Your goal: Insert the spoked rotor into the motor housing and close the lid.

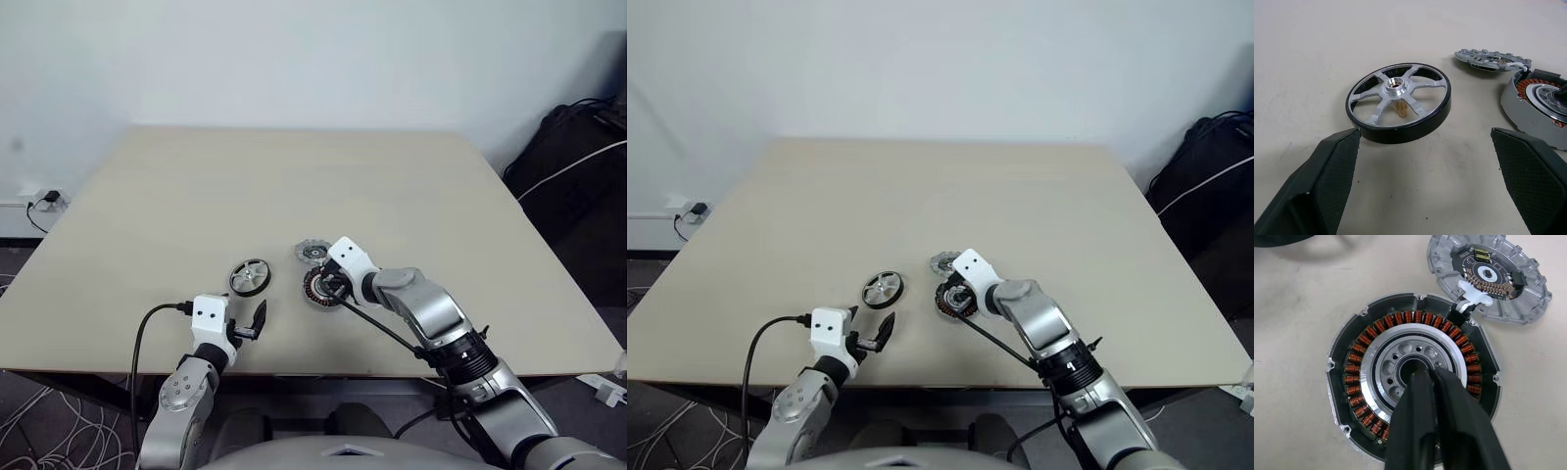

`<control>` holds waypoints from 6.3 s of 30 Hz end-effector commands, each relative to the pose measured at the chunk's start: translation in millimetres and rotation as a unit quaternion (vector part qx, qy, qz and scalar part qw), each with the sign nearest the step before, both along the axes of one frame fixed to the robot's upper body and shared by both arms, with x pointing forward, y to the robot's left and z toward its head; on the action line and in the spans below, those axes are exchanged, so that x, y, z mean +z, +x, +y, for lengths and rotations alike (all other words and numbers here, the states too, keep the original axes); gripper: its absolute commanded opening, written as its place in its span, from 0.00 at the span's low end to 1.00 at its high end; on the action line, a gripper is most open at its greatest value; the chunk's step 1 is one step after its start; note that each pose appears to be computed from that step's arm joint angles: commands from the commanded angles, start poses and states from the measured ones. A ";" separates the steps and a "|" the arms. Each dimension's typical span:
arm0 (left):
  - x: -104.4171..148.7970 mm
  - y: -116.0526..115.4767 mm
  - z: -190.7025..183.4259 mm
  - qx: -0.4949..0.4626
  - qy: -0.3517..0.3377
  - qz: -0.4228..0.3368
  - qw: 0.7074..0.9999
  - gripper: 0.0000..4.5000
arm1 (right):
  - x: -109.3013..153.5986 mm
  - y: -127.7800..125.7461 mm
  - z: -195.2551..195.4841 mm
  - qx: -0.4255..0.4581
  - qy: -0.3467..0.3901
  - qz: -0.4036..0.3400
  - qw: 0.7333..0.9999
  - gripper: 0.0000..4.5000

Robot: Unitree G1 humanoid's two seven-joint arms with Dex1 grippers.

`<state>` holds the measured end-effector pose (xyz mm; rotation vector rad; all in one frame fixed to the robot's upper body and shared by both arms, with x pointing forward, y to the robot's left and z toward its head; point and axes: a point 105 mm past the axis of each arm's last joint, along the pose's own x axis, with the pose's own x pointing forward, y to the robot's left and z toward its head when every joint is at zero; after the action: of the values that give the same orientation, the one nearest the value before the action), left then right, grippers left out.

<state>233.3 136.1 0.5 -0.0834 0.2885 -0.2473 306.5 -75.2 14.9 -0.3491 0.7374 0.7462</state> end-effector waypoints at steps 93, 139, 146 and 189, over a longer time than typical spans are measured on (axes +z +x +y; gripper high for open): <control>-2.3 63.0 -43.0 0.150 -0.496 0.166 0.839 1.00 | 39.1 -32.2 -15.2 -0.127 0.121 -0.231 0.957 0.10; 51.5 55.3 -124.0 -0.108 -0.604 0.151 0.775 0.09 | 26.4 -71.4 -52.2 -0.128 0.157 -0.204 0.958 0.09; 44.6 58.9 -145.9 -0.136 -0.599 0.181 0.768 0.09 | 15.4 -79.8 -55.7 -0.170 0.179 -0.248 0.937 0.09; 41.1 57.1 -155.5 -0.159 -0.572 0.190 0.782 0.81 | 16.6 -84.3 -62.4 -0.182 0.177 -0.274 0.928 0.09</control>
<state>289.9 15.8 5.6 -1.2047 0.6234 -0.6395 214.8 -139.6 14.3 -0.0696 0.1857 0.3795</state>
